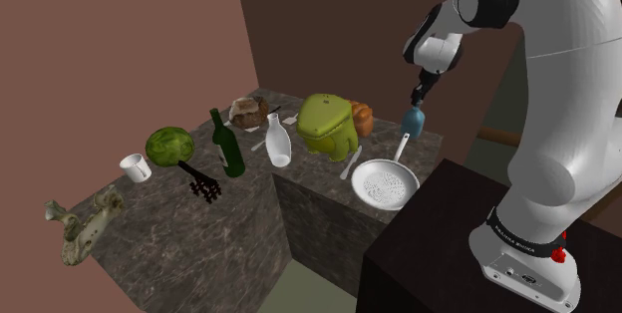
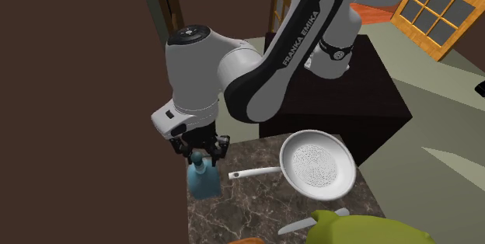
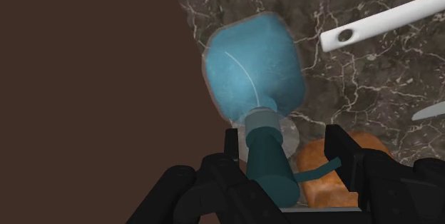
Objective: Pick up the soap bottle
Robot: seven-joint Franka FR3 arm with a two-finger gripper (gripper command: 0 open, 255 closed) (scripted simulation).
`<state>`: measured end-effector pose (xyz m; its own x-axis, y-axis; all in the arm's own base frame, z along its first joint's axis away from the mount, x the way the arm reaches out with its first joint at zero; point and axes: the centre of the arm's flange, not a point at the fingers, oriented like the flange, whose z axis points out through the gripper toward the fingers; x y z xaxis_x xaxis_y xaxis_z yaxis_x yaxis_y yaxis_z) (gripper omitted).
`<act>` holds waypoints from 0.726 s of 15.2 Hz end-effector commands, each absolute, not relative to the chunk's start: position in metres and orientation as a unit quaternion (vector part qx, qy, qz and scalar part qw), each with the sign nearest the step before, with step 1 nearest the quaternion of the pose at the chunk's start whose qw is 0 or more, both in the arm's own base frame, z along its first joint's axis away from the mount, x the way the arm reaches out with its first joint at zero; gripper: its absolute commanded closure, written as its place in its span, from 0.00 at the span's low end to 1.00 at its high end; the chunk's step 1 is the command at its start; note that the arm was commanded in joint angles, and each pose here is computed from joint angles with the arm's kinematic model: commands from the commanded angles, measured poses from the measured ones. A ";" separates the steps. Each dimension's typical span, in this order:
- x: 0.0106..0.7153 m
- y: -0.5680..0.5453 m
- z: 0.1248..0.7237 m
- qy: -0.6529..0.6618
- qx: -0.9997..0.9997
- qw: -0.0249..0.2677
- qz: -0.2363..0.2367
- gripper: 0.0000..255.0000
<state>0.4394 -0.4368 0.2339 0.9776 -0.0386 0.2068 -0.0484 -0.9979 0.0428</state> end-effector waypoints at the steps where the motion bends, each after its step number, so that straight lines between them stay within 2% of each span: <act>1: 0.440 -0.436 0.244 -0.022 0.994 0.024 0.104 1.00; 11: 0.440 -0.436 0.297 -0.022 0.994 0.024 0.104 1.00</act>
